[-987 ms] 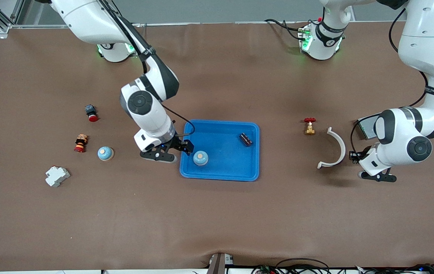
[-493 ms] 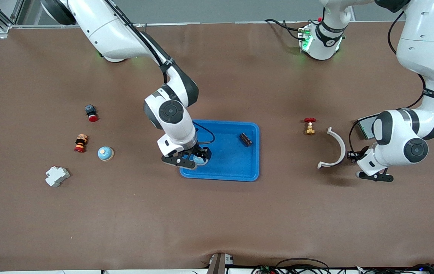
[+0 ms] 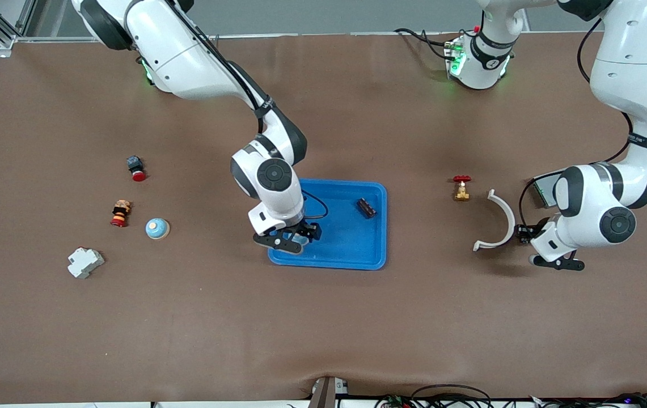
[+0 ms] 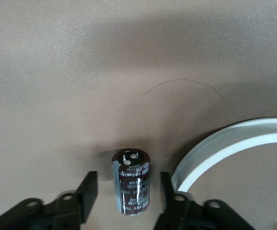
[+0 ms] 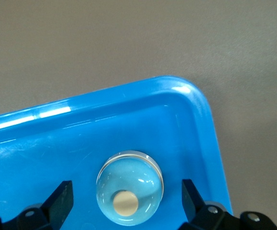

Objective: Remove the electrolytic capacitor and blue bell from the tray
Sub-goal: 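Reach the second bell with the right gripper while the left gripper places the capacitor, then grasp the second bell with the right gripper while the left gripper returns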

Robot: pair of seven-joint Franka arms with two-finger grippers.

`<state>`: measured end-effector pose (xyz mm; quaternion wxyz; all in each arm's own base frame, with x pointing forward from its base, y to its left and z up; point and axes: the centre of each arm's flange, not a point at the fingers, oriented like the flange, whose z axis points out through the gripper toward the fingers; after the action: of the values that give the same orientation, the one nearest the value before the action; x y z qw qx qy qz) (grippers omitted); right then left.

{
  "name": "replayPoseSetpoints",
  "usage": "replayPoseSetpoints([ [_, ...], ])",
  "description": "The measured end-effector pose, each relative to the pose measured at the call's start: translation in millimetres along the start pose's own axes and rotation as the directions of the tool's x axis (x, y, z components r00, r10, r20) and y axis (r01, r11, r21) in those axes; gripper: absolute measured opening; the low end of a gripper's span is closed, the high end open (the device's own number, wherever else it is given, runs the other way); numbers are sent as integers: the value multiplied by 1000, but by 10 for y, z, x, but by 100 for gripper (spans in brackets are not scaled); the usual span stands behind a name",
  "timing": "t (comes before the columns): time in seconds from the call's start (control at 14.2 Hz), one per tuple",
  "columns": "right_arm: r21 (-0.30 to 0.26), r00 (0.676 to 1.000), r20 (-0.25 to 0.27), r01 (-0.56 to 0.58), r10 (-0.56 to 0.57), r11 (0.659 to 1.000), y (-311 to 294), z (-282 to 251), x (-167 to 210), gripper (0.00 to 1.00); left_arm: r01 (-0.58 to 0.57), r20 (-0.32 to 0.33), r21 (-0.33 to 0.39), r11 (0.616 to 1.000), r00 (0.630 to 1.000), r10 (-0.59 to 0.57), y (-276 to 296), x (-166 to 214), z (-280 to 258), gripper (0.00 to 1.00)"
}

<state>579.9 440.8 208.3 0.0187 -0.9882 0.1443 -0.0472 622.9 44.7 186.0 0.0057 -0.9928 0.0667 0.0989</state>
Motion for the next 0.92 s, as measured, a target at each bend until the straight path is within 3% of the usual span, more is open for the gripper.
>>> replayPoseSetpoints([
  [0.21,-6,1000,-6,-4,4,1000,-11,47,-2,100,6,-2,0,1000,1000,-6,-38,-2,-7,96],
  [0.28,-7,1000,-6,-4,4,1000,-8,58,2,100,10,-5,0,1000,1000,-10,-62,1,-20,100],
  [0.49,-7,1000,-6,-4,4,1000,-10,68,-4,100,14,-16,3,1000,1000,-14,-96,27,-169,100],
  [0.92,-6,1000,-7,5,-5,1000,-41,184,-75,100,75,67,1,997,995,-75,-62,46,-1066,100],
])
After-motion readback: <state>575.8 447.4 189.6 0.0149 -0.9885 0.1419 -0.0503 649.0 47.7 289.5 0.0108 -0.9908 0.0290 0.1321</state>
